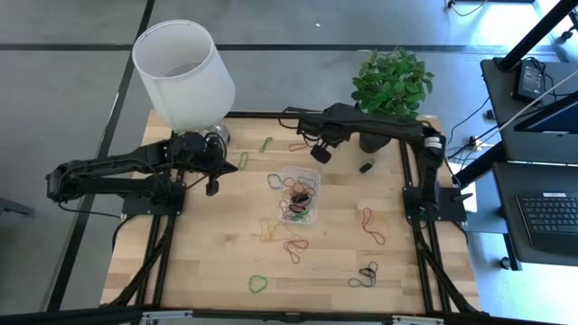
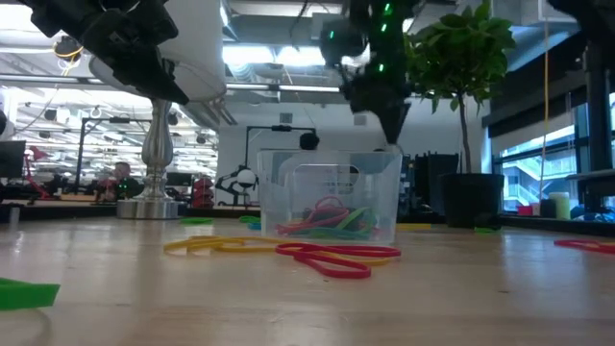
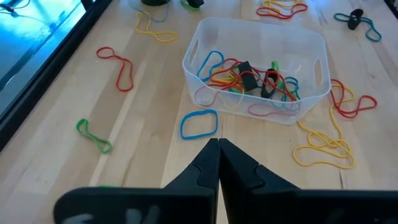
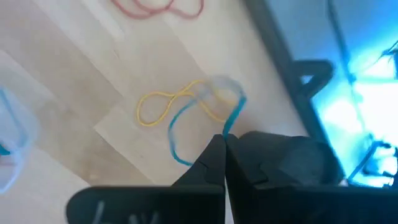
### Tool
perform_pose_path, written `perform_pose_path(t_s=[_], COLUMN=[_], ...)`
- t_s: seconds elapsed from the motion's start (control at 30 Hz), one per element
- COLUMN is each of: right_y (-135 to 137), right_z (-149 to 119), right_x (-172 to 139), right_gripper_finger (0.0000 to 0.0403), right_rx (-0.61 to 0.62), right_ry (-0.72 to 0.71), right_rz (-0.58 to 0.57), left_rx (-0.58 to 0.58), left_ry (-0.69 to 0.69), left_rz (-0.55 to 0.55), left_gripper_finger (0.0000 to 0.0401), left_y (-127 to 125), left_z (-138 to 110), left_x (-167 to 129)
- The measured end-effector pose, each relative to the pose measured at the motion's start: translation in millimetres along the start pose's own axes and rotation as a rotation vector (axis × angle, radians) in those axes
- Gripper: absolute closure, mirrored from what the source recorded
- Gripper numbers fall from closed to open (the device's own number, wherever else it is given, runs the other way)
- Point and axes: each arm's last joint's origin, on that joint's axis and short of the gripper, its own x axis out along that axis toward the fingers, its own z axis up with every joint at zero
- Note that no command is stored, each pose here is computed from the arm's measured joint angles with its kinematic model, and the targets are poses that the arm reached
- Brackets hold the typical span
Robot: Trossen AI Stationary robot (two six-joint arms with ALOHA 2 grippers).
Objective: Pick and place rubber bands into bin
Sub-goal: Put the top blue rubber band into the bin
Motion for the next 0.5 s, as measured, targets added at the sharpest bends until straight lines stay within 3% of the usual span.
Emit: perform_pose_path(t_s=[0.27,0.5], right_y=[5.3,38.6], right_z=[-19.8,-30.3], right_x=[-49.0,-77.2], right_gripper_finger=[0.0402,0.0403], right_rx=[-0.019,-0.058], right_ry=[-0.178,-0.336], right_rz=[-0.009,0.063], left_rx=[0.0,0.0], left_ry=[0.0,0.0], left_rz=[0.0,0.0], left_gripper_finger=[0.0397,0.0399], left_y=[0.0,0.0], left_z=[0.0,0.0], left_x=[0.0,0.0])
